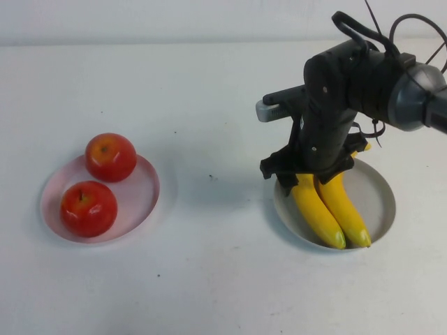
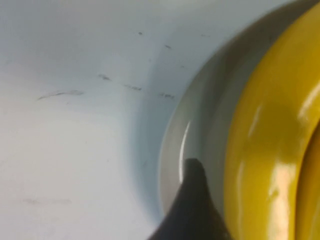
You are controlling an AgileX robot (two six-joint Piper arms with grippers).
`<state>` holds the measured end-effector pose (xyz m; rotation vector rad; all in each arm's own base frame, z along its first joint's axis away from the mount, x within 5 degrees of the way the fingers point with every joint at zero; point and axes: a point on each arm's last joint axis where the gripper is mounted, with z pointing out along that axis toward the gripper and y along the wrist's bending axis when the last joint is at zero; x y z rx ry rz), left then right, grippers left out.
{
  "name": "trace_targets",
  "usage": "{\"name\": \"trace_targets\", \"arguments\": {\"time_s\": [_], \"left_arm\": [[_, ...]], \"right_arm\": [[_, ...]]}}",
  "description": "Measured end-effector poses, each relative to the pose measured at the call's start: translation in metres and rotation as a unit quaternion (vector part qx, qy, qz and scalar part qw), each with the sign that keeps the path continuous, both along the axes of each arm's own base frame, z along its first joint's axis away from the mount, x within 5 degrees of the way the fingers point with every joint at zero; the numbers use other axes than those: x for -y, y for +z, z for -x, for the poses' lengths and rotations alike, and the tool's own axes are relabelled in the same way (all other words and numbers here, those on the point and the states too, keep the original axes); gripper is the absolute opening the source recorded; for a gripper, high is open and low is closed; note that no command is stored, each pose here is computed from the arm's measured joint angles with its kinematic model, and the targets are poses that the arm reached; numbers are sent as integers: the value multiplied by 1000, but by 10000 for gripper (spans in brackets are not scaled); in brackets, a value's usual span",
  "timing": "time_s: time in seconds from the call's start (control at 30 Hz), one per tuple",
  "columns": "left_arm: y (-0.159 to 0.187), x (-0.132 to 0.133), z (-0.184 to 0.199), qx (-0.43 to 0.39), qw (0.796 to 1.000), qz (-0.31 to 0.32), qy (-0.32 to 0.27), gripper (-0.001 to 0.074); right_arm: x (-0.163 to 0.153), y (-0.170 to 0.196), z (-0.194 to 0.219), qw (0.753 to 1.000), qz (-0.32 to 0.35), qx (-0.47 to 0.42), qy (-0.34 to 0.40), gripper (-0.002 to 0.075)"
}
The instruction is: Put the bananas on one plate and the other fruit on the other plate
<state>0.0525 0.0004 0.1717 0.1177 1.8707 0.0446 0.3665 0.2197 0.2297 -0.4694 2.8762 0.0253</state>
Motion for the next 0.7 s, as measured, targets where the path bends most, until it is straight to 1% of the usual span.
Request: {"name": "trace_targets", "arguments": {"time_s": [0.1, 0.17, 0.2, 0.23, 0.3, 0.37, 0.47, 0.57, 0.7], "left_arm": [[0, 0, 0, 0, 1000, 0, 0, 1], [0, 0, 0, 0, 1000, 0, 0, 1], [0, 0, 0, 0, 1000, 0, 0, 1], [0, 0, 0, 0, 1000, 0, 0, 1], [0, 0, 0, 0, 1000, 0, 0, 1], [0, 0, 0, 0, 1000, 0, 0, 1], [0, 0, 0, 0, 1000, 0, 0, 1], [0, 0, 0, 0, 1000, 0, 0, 1], [0, 0, 0, 0, 1000, 0, 0, 1]], "right_arm": [[-1, 18, 12, 1000, -6, 10, 9, 423], [0, 36, 28, 999, -15, 23, 18, 329], [2, 40, 33, 999, -16, 25, 20, 296], [5, 52, 45, 999, -26, 40, 25, 226], [16, 62, 66, 997, -37, 53, 30, 115], [32, 74, 88, 996, -46, 71, 31, 41], [54, 89, 119, 994, -58, 90, 32, 0], [75, 104, 154, 988, -92, 116, 32, -10], [99, 111, 193, 980, -140, 139, 35, -13]]}}
